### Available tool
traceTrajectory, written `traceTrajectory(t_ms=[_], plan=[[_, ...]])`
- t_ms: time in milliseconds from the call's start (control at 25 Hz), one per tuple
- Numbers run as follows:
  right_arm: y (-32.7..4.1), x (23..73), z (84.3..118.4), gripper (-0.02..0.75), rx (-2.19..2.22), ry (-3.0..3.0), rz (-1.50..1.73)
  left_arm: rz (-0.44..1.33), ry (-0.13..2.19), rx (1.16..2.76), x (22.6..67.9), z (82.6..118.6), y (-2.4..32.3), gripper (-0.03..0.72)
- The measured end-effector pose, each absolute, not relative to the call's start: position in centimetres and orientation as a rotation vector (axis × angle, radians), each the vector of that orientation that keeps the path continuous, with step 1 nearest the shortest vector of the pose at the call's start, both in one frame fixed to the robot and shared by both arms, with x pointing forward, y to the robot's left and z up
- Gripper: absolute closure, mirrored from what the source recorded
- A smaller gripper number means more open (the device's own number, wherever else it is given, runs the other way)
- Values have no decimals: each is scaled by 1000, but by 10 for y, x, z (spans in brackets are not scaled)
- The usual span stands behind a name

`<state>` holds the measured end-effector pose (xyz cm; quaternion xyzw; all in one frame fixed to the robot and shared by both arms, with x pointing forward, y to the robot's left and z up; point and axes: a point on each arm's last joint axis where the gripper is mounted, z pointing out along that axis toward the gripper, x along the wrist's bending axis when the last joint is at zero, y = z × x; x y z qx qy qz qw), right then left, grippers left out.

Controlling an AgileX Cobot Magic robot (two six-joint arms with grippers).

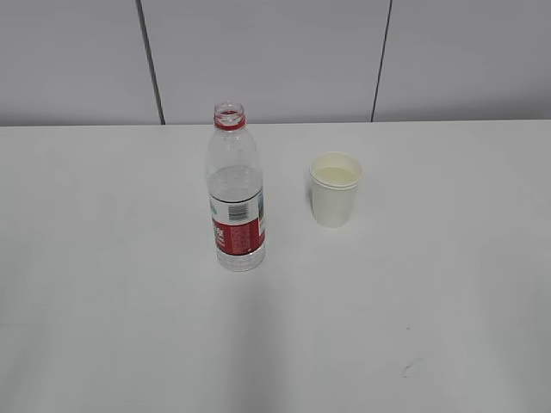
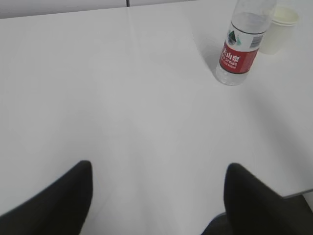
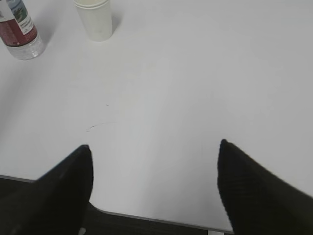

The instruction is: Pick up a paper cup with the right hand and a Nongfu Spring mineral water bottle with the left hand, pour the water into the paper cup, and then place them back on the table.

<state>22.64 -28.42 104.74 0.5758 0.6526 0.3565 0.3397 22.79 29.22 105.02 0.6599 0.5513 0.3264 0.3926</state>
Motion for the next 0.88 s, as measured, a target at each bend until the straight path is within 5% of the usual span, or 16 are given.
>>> traceTrajectory(t_ms=[880], plan=[[-286,227,1047,147,1517,1678,921,806,1399,1659,227,1050,291,179]])
